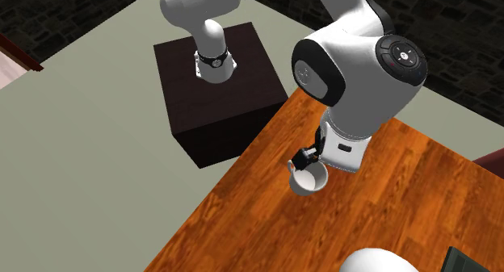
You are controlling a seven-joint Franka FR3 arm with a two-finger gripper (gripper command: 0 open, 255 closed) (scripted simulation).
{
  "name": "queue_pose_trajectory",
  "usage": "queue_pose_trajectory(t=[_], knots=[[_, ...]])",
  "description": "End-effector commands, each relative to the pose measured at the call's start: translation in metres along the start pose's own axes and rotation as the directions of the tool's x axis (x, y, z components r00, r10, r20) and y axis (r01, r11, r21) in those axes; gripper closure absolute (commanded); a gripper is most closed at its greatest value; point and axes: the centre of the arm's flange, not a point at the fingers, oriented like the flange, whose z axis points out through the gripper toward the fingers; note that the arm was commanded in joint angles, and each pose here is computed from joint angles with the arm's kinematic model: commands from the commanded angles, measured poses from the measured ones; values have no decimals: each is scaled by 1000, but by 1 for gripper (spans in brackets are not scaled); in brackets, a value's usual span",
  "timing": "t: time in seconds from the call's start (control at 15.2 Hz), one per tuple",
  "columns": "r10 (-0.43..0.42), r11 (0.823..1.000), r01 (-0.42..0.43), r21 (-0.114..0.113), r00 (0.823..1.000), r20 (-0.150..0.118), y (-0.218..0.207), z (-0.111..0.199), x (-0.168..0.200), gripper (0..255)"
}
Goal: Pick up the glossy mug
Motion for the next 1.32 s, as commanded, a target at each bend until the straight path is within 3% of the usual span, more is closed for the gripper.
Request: queue_pose_trajectory(t=[0.0, 0.66, 0.73, 1.25], knots=[[-12, 1000, 12, 7, 1000, -20, -12, 6, 19, 0], [-14, 1000, 15, 7, 1000, -23, -17, 46, 21, 0], [-14, 1000, 14, 7, 1000, -23, -16, 46, 21, 255], [-14, 1000, 14, 7, 1000, -23, -16, 46, 21, 255]])
